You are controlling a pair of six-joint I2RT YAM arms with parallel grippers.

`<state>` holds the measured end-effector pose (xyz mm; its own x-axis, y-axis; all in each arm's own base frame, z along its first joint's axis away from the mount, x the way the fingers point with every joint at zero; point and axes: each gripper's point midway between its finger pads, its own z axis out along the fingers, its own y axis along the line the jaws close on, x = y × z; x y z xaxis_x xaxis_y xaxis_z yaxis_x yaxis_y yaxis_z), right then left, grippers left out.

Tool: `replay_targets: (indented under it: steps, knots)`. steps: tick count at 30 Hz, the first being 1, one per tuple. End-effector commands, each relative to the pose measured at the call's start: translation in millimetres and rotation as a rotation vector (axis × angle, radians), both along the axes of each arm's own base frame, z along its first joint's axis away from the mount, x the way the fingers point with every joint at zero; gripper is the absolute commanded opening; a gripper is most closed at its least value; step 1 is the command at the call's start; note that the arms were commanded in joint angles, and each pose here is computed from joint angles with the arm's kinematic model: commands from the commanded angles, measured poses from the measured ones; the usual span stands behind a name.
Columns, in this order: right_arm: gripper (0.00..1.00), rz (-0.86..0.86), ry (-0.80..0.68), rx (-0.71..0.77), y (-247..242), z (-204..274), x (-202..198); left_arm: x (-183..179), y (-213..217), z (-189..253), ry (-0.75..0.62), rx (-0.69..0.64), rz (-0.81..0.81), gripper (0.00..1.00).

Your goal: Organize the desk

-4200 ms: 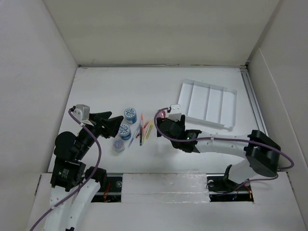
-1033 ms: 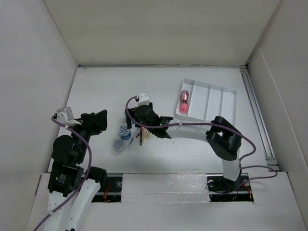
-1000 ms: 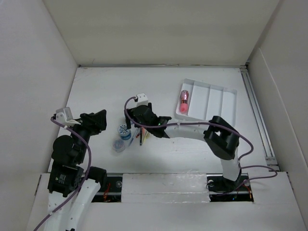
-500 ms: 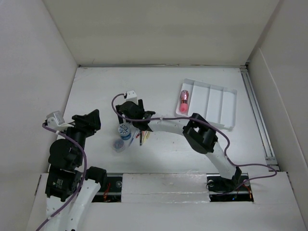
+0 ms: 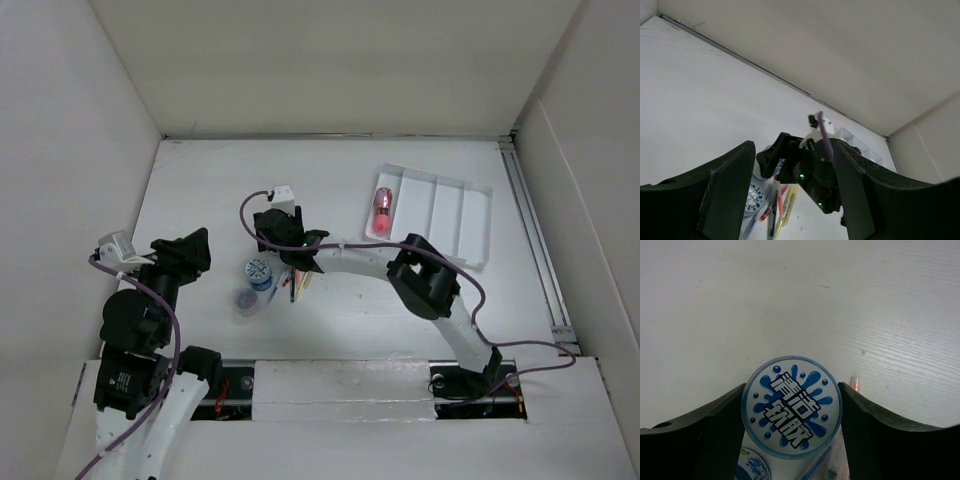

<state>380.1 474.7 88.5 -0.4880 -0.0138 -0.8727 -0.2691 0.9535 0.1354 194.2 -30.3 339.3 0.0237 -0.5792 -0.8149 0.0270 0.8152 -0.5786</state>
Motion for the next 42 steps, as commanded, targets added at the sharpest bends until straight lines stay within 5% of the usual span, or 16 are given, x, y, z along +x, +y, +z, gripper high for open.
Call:
replay_targets:
  steps: [1, 4, 7, 14, 21, 31, 39, 42]
  knots:
    - [0.51, -0.043, -0.163, 0.312, -11.1, 129.5, 15.6, -2.8, -2.6, 16.8, -0.058, -0.002, -0.020, 0.59]
    - [0.51, -0.080, -0.230, 0.420, -57.8, 190.8, 14.1, -3.0, -6.2, 16.9, -0.065, 0.004, -0.041, 0.59]
    - [0.52, -0.185, -0.262, 0.427, -114.2, 200.3, 34.8, -0.9, -8.4, 15.0, -0.056, 0.010, -0.050, 0.59]
    - [0.51, -0.437, -0.232, 0.433, -260.7, 168.7, 70.5, 1.5, -23.7, 14.1, -0.065, 0.042, -0.133, 0.60]
    - [0.52, -0.612, -0.144, 0.399, -354.0, 120.2, 95.8, 1.2, -28.1, 12.7, -0.068, 0.054, -0.159, 0.61]
    - [0.57, -0.830, -0.048, 0.233, -411.0, 71.8, 116.5, 0.8, -32.1, 14.0, -0.074, 0.058, -0.181, 0.61]
    - [0.66, -0.863, 0.008, 0.174, -409.5, 62.0, 139.3, 1.8, -31.4, 12.3, -0.067, 0.061, -0.177, 0.61]
    - [0.81, -0.857, -0.014, 0.185, -409.2, 69.0, 141.1, 0.9, -30.6, 13.1, -0.071, 0.060, -0.174, 0.61]
